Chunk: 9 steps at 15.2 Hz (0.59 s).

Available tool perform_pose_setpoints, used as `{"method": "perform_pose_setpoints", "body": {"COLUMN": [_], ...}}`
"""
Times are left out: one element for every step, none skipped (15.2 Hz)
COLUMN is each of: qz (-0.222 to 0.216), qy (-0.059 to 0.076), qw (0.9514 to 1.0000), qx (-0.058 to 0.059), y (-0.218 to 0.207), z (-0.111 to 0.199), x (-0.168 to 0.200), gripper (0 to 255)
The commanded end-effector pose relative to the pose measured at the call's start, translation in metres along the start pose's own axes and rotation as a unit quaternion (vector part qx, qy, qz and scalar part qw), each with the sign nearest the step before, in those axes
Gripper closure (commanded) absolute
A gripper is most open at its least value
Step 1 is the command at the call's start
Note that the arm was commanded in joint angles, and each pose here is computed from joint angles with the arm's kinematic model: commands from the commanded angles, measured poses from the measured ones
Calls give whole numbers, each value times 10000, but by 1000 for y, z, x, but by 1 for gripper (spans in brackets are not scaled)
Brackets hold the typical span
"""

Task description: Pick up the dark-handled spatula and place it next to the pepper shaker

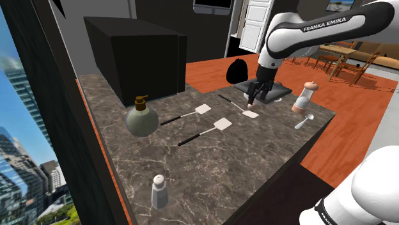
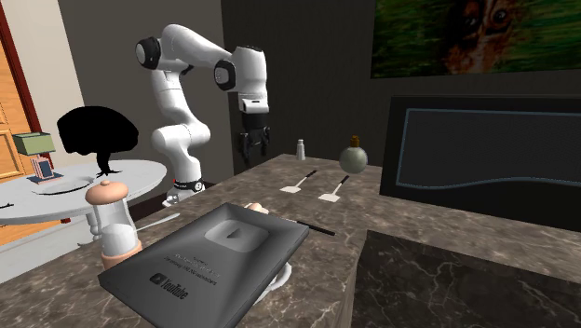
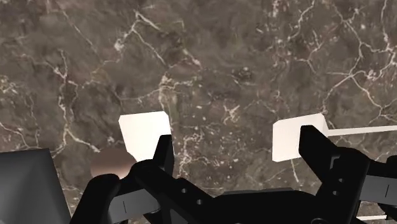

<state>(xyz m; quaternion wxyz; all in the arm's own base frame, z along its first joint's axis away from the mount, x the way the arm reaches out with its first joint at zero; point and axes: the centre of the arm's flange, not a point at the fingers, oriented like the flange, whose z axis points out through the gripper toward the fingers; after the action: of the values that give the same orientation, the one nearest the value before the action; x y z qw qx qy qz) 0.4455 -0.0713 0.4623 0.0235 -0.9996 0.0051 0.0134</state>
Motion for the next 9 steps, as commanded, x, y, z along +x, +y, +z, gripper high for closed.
{"method": "perform_pose_setpoints", "body": {"qz": [-8,-11,-13,-16,-19,-22,-25,-28,-30], "qy": [67,97,127,158,188,218,249,279,309], "qw": [10000,9999,9999,9998,9998,9997,9996,9995,9994], "qx": [-34,-48,-63,-77,-92,-106,-121,-135,-150], "y": [11,17,22,27,33,38,44,49,54], "z": [13,18,23,28,33,38,43,48,53], "x": [18,28,38,47,57,67,77,87,97], "gripper": [0,0,0,0,0,0,0,0,0]}}
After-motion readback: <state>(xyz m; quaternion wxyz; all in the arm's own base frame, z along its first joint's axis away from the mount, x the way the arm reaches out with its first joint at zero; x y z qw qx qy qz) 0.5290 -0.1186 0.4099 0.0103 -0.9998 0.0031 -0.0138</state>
